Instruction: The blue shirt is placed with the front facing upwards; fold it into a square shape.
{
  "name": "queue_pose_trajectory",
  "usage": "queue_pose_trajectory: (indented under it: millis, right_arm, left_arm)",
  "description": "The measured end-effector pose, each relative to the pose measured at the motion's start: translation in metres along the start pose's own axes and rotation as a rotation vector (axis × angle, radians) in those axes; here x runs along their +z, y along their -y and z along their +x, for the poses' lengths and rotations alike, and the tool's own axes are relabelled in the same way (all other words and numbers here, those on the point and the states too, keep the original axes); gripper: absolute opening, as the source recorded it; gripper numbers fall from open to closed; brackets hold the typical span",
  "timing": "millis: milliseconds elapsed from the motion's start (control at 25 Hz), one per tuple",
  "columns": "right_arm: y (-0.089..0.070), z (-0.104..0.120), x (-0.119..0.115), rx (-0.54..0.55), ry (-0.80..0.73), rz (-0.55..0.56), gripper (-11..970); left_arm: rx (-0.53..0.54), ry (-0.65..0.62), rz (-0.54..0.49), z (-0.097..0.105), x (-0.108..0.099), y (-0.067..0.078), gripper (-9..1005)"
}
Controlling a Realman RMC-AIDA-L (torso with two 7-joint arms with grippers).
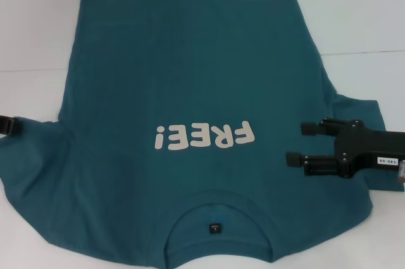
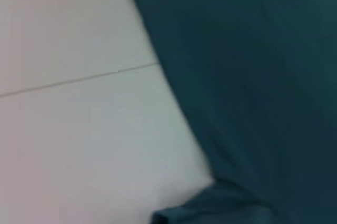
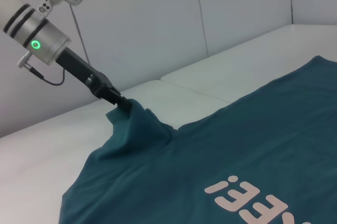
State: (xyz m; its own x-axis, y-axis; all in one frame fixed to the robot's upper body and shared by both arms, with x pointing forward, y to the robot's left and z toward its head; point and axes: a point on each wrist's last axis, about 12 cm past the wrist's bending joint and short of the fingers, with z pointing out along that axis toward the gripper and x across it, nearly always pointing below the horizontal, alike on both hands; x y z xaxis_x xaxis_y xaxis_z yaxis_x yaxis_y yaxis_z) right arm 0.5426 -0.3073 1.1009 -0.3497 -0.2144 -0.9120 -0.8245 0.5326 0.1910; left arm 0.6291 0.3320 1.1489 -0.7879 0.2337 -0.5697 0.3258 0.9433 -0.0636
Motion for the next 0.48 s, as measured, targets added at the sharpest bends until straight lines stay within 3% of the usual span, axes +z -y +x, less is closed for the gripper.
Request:
queue_pose_trajectory:
  millis: [280, 480]
  right_arm:
    - [0.001, 0.001, -0.002, -0.005, 0.0, 0.006, 913]
    - [0.001, 0.003, -0.004, 0.0, 0.004, 0.016, 913]
  left_arm:
    - [-0.022, -0.002, 0.084, -0.015, -0.011, 0.043, 24]
    - [-0.065, -0.03, 0.161, -0.02, -0.003, 0.079, 24]
